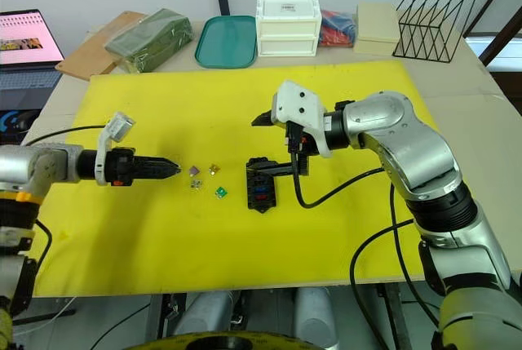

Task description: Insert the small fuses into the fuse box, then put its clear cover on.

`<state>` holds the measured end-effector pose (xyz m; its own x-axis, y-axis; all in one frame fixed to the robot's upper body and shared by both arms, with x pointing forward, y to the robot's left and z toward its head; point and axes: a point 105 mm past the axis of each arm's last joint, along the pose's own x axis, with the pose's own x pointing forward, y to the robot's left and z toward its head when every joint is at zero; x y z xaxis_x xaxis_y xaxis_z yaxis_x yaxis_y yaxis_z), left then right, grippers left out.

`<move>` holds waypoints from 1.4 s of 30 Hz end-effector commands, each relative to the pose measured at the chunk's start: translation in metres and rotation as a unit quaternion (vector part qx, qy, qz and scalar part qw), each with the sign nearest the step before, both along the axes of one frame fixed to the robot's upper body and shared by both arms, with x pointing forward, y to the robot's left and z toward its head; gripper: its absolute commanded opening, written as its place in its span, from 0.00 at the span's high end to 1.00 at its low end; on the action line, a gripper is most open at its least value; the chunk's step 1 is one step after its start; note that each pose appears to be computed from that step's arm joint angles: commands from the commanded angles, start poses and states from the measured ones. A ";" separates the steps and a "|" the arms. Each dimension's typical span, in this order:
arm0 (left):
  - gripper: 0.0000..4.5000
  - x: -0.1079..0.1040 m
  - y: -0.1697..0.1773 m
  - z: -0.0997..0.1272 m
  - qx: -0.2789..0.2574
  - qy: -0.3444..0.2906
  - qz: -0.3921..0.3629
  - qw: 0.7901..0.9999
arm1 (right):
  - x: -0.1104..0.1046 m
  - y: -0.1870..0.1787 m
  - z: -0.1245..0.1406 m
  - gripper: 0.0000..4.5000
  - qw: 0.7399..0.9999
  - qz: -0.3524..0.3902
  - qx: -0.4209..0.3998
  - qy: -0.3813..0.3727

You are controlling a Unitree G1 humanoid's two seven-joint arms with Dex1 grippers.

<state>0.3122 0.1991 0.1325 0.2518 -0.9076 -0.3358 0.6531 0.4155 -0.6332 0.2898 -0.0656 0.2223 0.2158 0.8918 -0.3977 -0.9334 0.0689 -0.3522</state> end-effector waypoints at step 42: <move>0.71 0.012 0.014 -0.051 0.039 0.052 0.039 0.997 | -0.009 0.009 0.006 0.00 0.999 0.024 -0.017 -0.035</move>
